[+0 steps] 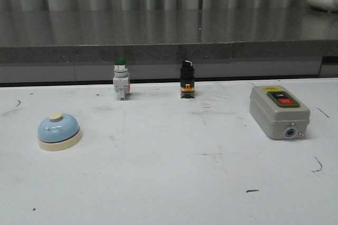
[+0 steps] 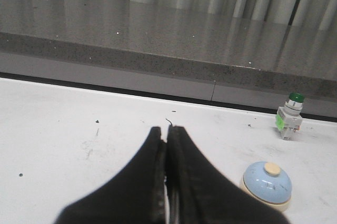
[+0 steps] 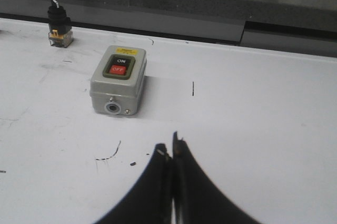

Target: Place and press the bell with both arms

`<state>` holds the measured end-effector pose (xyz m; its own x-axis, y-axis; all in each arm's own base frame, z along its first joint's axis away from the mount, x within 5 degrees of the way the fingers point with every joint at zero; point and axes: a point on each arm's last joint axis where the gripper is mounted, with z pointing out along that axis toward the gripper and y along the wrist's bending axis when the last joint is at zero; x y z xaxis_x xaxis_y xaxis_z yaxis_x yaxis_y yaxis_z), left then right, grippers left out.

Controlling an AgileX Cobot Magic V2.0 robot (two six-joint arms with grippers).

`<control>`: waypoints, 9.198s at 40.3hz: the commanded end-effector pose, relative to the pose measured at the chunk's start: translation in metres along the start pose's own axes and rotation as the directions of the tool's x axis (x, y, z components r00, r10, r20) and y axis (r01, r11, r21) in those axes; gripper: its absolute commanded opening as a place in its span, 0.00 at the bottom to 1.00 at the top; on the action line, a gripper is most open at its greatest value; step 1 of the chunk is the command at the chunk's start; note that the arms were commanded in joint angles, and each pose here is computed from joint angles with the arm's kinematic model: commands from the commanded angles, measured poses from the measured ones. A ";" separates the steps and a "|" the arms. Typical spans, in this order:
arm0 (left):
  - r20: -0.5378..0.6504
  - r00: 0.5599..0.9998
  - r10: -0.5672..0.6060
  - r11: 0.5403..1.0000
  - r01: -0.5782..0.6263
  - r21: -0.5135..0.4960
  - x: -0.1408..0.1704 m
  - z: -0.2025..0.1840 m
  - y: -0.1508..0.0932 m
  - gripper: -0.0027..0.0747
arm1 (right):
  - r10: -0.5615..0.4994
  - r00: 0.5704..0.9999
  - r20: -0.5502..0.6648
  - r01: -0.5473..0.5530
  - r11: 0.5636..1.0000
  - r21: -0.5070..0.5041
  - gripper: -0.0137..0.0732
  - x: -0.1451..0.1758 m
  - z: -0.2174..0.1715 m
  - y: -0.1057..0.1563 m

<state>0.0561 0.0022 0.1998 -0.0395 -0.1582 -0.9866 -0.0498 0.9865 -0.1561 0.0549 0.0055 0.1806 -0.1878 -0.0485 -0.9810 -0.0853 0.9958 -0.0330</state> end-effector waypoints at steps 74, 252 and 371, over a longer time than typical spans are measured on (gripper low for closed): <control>0.229 0.973 -0.020 0.999 0.011 0.042 -0.122 -0.010 -0.019 0.01 | 0.062 0.939 0.338 -0.063 0.998 -0.007 0.09 -0.128 -0.035 -0.004; -0.650 0.484 0.586 0.787 -0.149 0.598 -0.052 0.295 -0.280 0.72 | 0.067 0.983 0.173 -0.065 0.998 -0.017 0.09 -0.170 -0.001 -0.006; 0.114 0.993 0.006 0.987 -0.024 0.158 -0.092 -0.019 -0.022 0.01 | -0.125 0.920 -0.372 -0.059 0.893 -0.446 0.09 -0.153 0.250 0.163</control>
<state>0.0432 -0.0065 0.2801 -0.0190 -0.1176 -0.9929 0.1048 0.9874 -0.1189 0.3037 0.1737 0.2578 -0.5989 -0.2275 -0.7678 -0.4717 0.8750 0.1087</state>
